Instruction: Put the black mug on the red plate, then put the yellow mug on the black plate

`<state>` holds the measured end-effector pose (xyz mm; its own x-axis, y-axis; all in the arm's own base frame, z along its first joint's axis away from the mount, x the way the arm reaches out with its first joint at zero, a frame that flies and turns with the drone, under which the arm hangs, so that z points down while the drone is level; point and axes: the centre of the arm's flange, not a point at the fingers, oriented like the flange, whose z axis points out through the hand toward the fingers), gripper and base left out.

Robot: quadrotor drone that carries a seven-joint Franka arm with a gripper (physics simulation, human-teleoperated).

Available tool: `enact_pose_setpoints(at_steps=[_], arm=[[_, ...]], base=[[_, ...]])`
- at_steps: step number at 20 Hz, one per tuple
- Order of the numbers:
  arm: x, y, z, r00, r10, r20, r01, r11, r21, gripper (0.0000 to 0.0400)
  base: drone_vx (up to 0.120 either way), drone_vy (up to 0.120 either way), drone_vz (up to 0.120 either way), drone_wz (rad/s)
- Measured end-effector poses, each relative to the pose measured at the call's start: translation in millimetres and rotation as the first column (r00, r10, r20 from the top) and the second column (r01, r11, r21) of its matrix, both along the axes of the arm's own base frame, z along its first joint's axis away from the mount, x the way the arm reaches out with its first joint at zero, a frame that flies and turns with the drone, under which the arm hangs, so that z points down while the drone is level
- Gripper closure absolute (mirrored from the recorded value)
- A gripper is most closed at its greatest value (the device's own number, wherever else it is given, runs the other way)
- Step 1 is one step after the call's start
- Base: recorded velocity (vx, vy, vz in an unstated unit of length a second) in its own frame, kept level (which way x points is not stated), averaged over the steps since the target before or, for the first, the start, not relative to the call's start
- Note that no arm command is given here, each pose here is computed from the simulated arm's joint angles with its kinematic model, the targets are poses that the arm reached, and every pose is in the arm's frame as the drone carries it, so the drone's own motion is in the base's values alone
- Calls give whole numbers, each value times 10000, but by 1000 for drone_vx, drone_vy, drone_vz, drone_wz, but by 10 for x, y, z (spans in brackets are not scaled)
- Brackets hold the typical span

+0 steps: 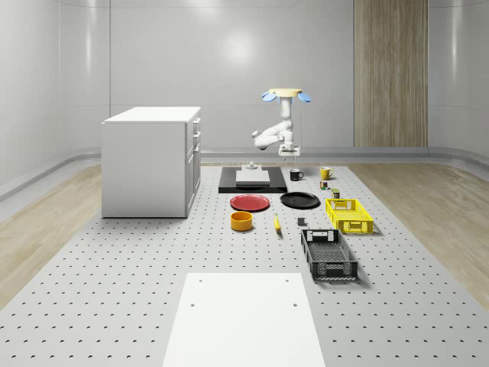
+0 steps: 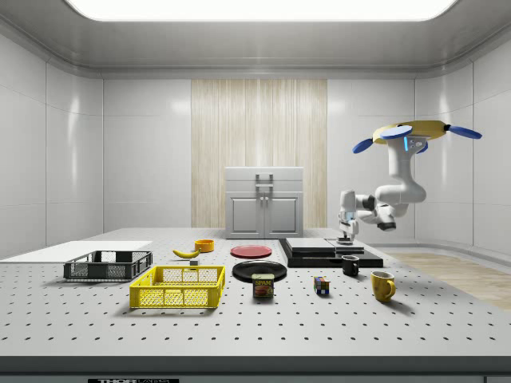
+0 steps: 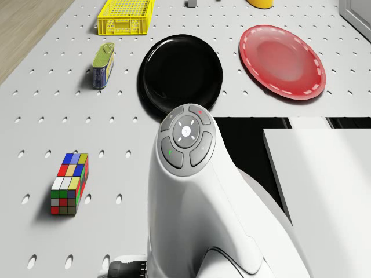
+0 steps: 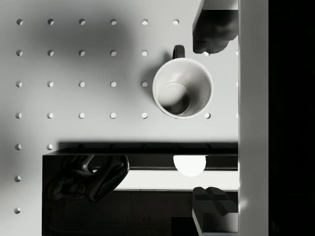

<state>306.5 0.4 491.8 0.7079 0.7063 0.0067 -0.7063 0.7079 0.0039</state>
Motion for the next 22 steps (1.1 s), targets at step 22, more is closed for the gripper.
enact_pose_setpoints(at_steps=[22], arm=[[0,-5,361,10000,5,-2,-5,10000,-61,0]], base=[[0,0,-35,0]])
